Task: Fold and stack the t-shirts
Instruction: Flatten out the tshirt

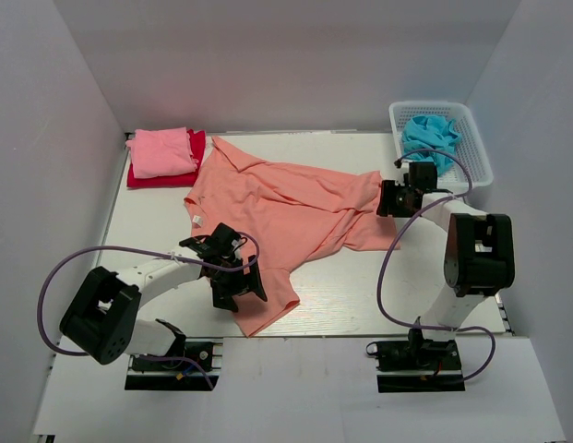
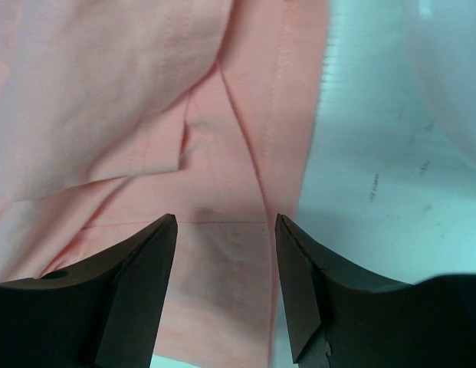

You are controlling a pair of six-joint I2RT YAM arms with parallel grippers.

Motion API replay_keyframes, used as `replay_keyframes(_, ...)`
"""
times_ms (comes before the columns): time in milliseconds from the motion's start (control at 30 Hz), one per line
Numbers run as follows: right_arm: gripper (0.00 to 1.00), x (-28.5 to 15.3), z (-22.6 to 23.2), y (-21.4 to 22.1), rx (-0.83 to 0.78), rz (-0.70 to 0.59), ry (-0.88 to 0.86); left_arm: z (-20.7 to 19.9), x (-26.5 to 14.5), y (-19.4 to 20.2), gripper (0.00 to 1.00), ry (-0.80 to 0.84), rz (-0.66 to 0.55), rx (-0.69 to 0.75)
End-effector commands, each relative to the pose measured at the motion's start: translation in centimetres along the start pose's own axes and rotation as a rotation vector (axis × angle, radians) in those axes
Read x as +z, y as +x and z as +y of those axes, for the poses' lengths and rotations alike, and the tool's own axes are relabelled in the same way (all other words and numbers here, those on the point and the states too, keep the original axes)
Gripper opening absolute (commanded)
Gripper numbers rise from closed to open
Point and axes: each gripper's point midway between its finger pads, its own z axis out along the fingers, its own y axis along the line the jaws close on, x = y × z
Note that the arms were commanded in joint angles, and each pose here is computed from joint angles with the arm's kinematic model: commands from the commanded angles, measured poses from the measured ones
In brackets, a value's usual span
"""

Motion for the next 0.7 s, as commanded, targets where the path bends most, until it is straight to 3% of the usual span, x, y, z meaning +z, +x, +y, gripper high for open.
replay_keyframes(0,0.6,0.2,0.8,-1.3,-0.039,-0.046,-0.012,-0.6,-0.1,-0.1,1.0,0.024,-0.01,0.013)
replay_keyframes(233,0.59,1.2,0.8,-1.2,-0.086,-0.039,0.006,-0.3,0.2,0.0,1.0,0.012,0.002,0.006)
replay_keyframes(433,0.59,1.2,-2.3,-1.9,-0.083,-0.067,0.197,-0.3,0.2,0.0,1.0,0.012,0.002,0.006)
replay_keyframes(667,0.52,2.0,-0.7,-1.8,-0.108,-0.059,0.117,-0.1,0.4,-0.1,1.0,0.0,0.001,0.003)
